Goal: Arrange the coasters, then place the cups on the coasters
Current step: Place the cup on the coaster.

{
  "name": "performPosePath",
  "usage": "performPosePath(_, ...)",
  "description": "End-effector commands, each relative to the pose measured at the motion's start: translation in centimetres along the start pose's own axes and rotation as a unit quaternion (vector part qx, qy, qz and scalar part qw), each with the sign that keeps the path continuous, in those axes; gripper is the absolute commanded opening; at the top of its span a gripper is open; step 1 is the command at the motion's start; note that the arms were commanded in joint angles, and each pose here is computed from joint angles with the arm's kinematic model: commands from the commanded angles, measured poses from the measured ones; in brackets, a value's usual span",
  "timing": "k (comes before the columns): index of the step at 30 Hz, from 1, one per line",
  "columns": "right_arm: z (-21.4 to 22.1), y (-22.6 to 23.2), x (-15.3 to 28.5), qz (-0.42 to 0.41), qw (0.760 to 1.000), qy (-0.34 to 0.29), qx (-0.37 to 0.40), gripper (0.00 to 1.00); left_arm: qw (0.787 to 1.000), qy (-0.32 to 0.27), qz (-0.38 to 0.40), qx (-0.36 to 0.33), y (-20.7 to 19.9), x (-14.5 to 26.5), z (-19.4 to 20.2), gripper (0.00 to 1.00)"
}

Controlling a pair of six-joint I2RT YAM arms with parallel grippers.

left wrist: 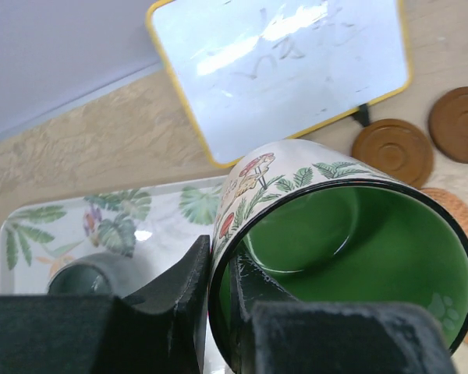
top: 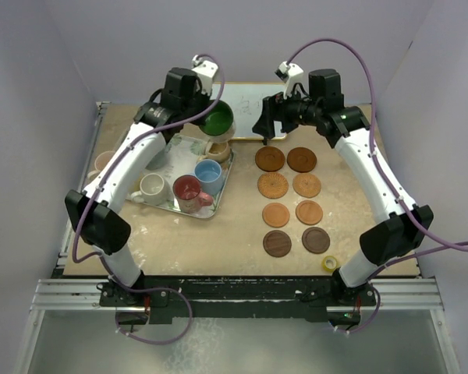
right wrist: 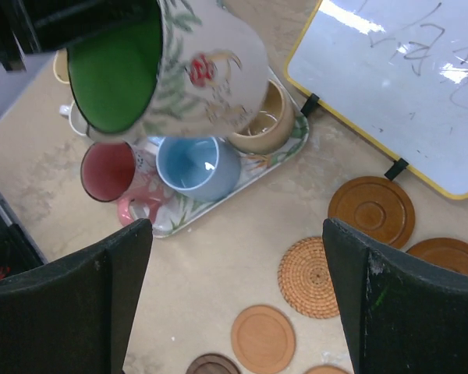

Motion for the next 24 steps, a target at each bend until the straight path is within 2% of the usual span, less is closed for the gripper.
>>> performPosePath(1,-3.4,1.2,1.2,-0.002,0.998,-0.056,-0.009,0.91,0.993,-0.117,0.024,0.021,-4.2,2.4,-6.4,0.03)
performPosePath(7,-3.7,1.0,0.9,0.010,0.998,-0.063,-0.027,0.86,0.992,-0.120,0.044,0.015,-8.3,1.3,-6.6,0.03)
performPosePath(11,-2.9,-0.5,0.4,0.063,0.996,-0.049,-0.046,0.79,0.991,-0.120,0.050,0.017,-9.8,0.8,-6.3,0.03)
performPosePath(17,-1.3,-2.1,-0.2,0.114,0.991,-0.036,-0.067,0.70,0.992,-0.117,0.049,0.023,-10.8,0.5,-5.8,0.03)
performPosePath(24,0.6,-2.1,-1.8,0.112,0.990,-0.012,-0.087,0.67,0.992,-0.112,0.050,0.037,-11.0,0.1,-5.3,0.03)
Point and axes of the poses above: each gripper's point midway between its finger pads, its own x axis back along the fingers, its own y axis along the line the jaws close on, z = x × y, the point moved 3 cm from there along x, back along the fingers, and after that the axes turned 5 degrees about x, right-handed, at the moved point
